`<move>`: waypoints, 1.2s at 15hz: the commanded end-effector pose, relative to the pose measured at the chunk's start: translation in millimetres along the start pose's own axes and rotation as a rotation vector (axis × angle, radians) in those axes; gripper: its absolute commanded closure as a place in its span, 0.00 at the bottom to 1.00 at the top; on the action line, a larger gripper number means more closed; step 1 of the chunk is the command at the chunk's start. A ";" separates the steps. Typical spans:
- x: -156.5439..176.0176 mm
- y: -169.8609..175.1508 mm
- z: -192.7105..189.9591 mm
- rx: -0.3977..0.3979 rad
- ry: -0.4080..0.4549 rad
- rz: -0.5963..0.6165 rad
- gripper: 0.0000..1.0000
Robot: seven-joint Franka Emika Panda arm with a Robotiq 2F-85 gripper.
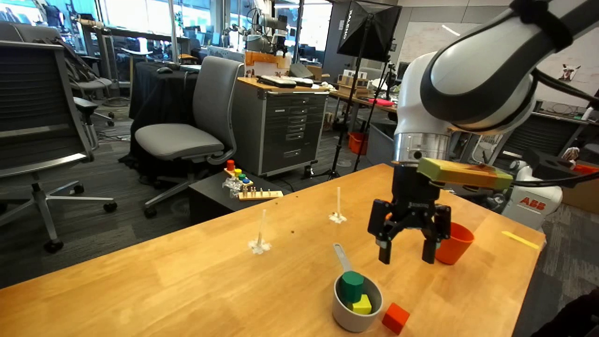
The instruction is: Put the yellow, green and the orange blocks inside the grey measuring cup
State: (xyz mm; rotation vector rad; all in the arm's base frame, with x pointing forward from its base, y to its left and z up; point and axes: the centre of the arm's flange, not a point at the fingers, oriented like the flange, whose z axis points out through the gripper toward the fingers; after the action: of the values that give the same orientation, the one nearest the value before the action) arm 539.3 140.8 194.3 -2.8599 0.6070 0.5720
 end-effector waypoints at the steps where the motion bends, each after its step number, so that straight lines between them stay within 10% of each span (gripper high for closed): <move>1: -41.6 21.0 20.0 -0.106 -0.038 0.055 0.00; 10: -5.9 43.6 46.4 -0.303 0.140 -0.086 0.00; 18: 18.4 17.5 66.9 -0.168 0.279 -0.139 0.00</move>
State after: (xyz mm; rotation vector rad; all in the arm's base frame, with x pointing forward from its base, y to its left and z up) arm 518.3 119.1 132.4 -3.1749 0.4176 0.2497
